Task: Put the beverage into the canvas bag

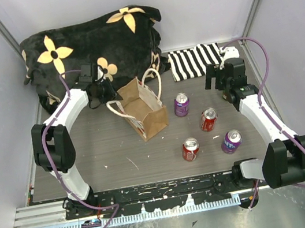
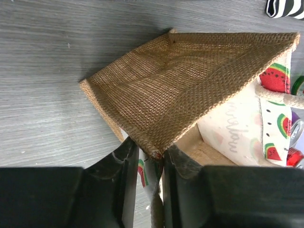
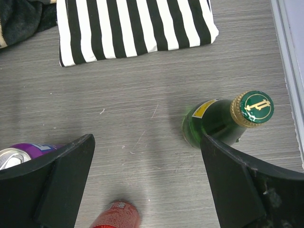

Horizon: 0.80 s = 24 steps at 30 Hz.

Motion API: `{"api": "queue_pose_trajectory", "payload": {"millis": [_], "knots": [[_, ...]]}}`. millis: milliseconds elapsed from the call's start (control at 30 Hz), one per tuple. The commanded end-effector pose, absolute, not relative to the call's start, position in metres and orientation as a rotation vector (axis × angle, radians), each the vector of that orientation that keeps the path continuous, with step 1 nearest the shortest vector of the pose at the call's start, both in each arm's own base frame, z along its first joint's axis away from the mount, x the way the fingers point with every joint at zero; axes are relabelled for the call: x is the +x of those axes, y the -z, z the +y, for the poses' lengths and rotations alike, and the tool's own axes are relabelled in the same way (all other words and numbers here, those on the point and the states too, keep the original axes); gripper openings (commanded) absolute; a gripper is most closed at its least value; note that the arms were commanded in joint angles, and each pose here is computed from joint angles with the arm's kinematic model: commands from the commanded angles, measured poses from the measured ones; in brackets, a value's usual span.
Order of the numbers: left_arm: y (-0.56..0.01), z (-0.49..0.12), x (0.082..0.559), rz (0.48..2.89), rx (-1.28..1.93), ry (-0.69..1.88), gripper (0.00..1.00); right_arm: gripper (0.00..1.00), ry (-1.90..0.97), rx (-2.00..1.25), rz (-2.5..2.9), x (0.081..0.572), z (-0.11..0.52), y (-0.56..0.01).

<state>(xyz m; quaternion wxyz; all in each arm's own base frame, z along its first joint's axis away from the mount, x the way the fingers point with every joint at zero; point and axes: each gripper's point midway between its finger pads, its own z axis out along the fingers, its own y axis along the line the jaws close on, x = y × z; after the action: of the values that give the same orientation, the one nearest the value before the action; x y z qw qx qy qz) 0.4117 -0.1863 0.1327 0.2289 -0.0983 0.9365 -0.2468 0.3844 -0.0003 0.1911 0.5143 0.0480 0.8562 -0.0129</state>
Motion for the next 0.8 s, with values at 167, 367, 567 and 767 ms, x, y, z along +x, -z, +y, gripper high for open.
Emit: {"api": "queue_pose_trajectory", "payload": {"millis": [167,367,567,767], "knots": [[-0.110,-0.187,0.392,2.673,-0.072,0.674,0.00,0.99,0.058,0.098,1.970,0.382,-0.003,-0.225],[-0.110,-0.187,0.373,2.719,0.085,0.700,0.00,0.98,0.064,0.092,1.960,0.380,-0.004,-0.230],[-0.117,-0.180,0.359,2.753,0.186,0.676,0.00,0.98,0.058,0.090,1.960,0.380,-0.003,-0.231],[-0.121,-0.188,0.335,2.798,0.313,0.642,0.00,0.99,0.050,0.094,1.955,0.383,-0.002,-0.234]]}}
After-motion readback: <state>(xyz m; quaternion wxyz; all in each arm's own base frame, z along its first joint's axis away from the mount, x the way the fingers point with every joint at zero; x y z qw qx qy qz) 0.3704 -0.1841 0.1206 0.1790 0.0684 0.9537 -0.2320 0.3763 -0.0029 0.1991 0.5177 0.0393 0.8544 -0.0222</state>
